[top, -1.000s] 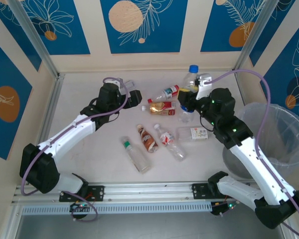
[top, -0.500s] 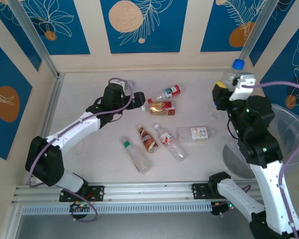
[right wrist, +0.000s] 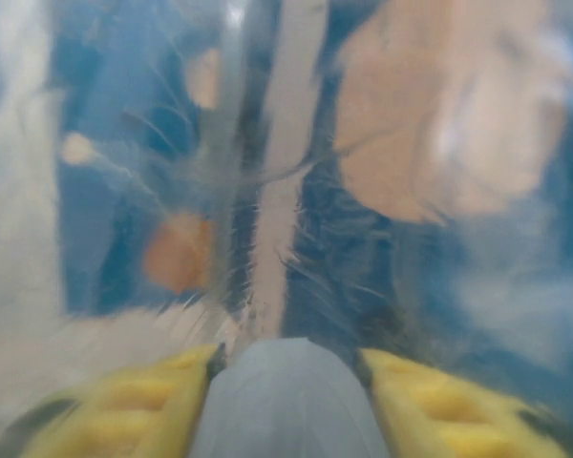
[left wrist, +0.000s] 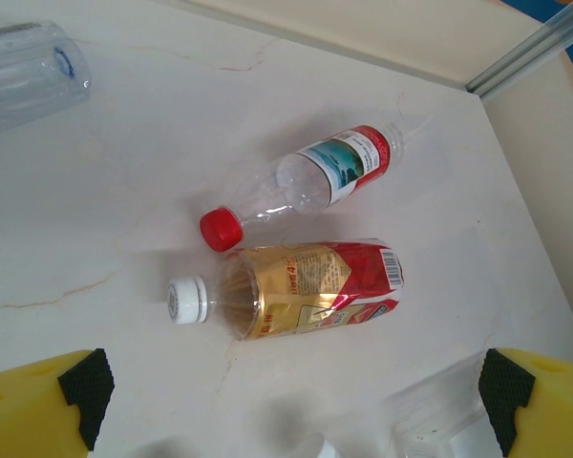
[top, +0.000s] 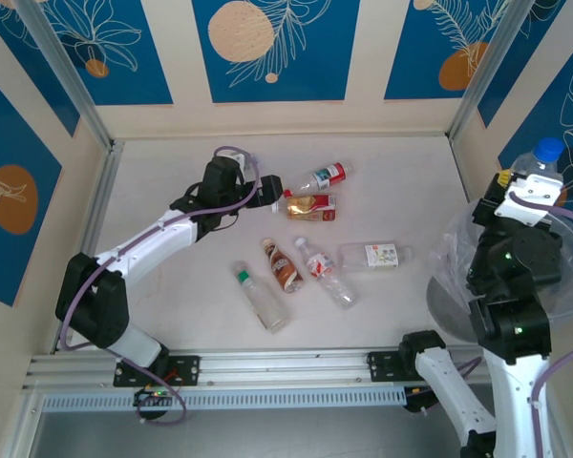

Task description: Put the plastic bottles in the bin

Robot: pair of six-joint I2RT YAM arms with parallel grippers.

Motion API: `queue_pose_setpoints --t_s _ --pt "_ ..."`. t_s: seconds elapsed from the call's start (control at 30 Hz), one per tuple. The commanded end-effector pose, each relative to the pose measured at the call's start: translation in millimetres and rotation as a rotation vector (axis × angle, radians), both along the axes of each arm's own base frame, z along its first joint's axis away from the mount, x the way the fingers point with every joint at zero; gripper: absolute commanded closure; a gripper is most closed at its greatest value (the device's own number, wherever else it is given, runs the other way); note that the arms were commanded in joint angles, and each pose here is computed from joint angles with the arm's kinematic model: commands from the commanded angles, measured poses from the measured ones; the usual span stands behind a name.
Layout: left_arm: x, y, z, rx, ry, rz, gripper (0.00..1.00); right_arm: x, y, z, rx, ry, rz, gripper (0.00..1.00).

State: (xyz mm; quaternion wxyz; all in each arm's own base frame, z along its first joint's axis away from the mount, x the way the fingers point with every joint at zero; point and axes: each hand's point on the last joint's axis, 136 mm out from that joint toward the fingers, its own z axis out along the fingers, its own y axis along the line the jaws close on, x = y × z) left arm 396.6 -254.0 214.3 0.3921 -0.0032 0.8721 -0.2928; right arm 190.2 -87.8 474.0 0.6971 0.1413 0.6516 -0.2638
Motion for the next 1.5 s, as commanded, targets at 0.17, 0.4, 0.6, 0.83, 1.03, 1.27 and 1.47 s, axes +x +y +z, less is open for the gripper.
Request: queue_pose_setpoints --t_s 0.17,0.4,0.6,0.83,1.03,1.27,1.47 --pt "7 -6 12 -0.009 -0.031 -0.036 0.01 14 -39 -74 0.164 0.118 -0.162 0.60" --pt "4 -3 2 0.001 -0.005 -0.024 0.01 31 -34 -141 0.443 0.173 -0.069 0.46" --pt "5 -7 -1 0.003 0.011 -0.039 0.01 32 -37 -153 0.499 0.200 -0.099 0.20" --pt "9 -11 -7 -0.002 0.031 -0.042 0.01 29 -37 -148 0.496 0.197 -0.101 0.11" --pt "10 -13 -7 -0.001 0.036 -0.046 0.01 29 -38 -148 0.493 0.198 -0.108 0.05" --pt "10 -11 -10 0.005 0.043 -0.040 0.01 35 -34 -149 0.507 0.206 -0.073 0.00" --pt "10 -7 -11 0.015 0.047 -0.021 0.01 33 -32 -140 0.514 0.180 -0.067 0.01"
